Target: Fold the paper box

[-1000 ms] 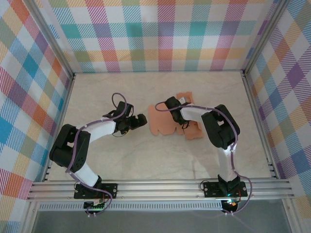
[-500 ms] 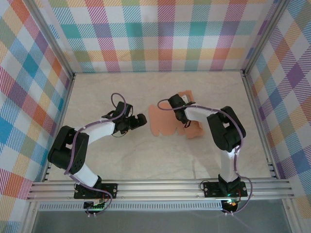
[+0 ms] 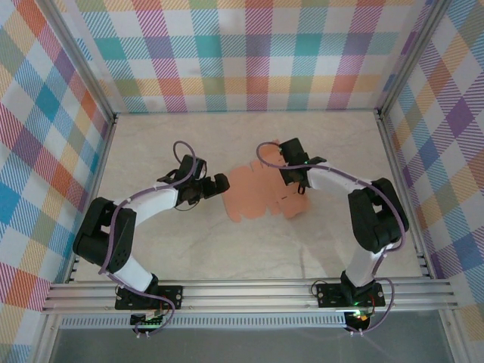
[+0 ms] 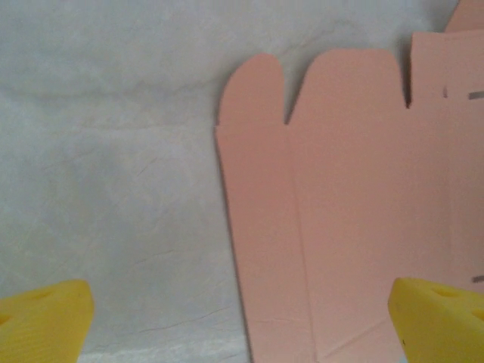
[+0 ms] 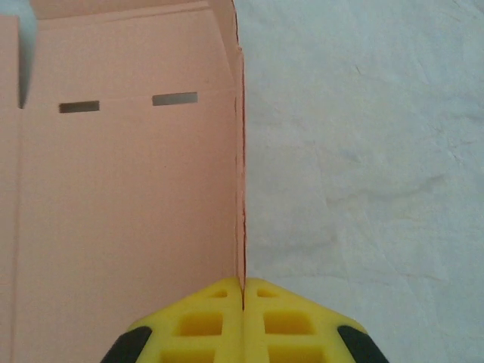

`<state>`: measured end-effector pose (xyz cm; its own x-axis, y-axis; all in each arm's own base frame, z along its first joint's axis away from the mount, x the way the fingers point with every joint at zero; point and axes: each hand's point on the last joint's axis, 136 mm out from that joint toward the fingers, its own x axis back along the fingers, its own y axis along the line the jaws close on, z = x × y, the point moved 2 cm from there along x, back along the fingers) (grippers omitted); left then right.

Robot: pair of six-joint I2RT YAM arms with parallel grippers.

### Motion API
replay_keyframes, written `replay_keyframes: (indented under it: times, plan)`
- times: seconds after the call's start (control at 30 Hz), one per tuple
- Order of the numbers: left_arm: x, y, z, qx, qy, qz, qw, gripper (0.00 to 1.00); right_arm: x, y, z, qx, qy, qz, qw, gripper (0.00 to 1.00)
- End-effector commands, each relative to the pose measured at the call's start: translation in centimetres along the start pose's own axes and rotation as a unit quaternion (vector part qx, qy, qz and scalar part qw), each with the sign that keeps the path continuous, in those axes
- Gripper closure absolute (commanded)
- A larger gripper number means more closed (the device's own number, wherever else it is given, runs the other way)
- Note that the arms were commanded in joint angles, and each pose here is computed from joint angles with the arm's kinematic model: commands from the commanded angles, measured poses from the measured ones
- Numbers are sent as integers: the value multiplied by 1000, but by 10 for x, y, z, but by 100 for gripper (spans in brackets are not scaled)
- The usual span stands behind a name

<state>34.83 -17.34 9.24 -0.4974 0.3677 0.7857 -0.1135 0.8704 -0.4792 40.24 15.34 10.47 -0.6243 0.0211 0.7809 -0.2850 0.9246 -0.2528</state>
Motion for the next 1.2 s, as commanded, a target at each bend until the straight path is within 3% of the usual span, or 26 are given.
replay_keyframes:
  times: [0.0,0.3,0.63,0.87,1.17]
  plan:
    - [16,-30,-26,-29,-27,36,999,0,5,19,-11,-20,-36,-75,996,100]
    - [26,-114,-61,-43,-25,72,996,0,15,28,-22,2,-85,-115,990,100]
    - [-8,-185,-84,-22,30,79,996,10,16,40,-16,113,-138,-73,981,100]
    - [-38,-206,-87,-24,67,71,995,24,14,47,-15,137,-152,-58,977,100]
    - [-74,-198,-78,-7,96,53,994,30,14,53,-14,141,-154,-70,976,100]
